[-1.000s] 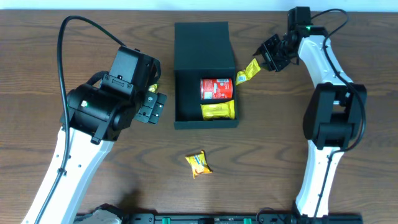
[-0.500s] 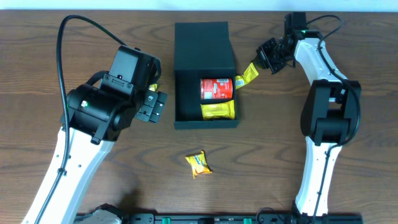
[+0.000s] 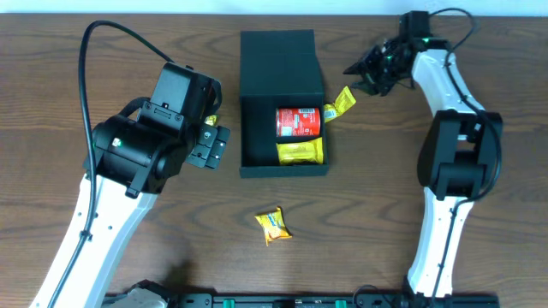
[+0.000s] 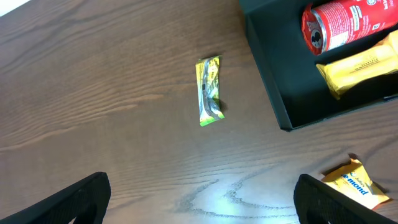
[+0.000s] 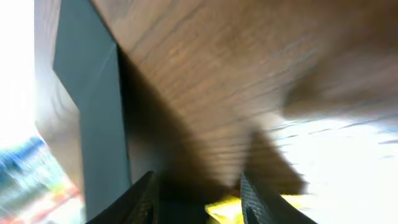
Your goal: Pack container
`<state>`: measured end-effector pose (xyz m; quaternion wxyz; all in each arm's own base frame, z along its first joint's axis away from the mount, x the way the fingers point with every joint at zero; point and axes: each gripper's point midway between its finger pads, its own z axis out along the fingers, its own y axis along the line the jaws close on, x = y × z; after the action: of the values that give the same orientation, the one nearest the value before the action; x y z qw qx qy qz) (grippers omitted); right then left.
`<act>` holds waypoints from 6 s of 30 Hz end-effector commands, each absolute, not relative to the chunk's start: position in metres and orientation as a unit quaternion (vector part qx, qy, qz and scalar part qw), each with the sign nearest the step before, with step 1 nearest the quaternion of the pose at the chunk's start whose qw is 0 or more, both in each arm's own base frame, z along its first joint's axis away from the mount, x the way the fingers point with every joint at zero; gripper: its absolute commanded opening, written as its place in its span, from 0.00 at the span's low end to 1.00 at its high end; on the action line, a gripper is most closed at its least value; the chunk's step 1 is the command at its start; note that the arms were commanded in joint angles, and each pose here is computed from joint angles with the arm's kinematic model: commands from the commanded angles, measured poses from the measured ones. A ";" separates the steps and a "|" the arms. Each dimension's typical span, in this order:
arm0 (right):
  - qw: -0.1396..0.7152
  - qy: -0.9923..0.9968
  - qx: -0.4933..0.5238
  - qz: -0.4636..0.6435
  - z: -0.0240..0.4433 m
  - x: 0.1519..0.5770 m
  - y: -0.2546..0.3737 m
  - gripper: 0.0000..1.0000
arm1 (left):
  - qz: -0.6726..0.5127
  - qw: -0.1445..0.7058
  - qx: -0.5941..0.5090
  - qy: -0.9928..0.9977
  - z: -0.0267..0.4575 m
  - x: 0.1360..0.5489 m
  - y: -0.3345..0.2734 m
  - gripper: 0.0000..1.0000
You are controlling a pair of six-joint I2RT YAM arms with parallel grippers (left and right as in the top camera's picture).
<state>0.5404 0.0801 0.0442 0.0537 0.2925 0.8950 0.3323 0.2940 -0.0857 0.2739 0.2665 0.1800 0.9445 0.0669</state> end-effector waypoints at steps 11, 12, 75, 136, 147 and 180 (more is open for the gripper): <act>0.145 0.937 -0.114 0.298 0.048 0.518 0.078 0.93 | 0.080 0.236 0.190 0.950 0.252 0.297 -0.085 0.95; 0.150 0.935 -0.123 0.296 0.048 0.520 0.078 0.92 | 0.085 0.236 0.189 0.949 0.252 0.299 -0.084 0.95; 0.097 0.977 -0.005 0.188 0.065 0.508 0.088 0.02 | 0.095 0.263 0.171 0.945 0.251 0.322 -0.087 0.95; 0.133 0.932 -0.312 0.125 0.100 0.421 0.318 0.17 | 0.148 0.344 0.129 0.918 0.328 0.287 -0.045 0.95; 0.169 0.925 -0.312 0.135 0.137 0.430 0.325 0.22 | 0.148 0.344 0.129 0.918 0.328 0.287 -0.045 0.95; 0.276 0.961 -0.025 0.016 0.340 0.371 0.140 0.85 | 0.053 0.240 0.258 0.934 0.258 0.340 -0.052 0.95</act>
<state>0.3756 0.1597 0.3260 0.2573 -0.0601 0.9638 0.0355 0.3314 -0.0365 0.2722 0.2614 0.1904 0.9429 0.0802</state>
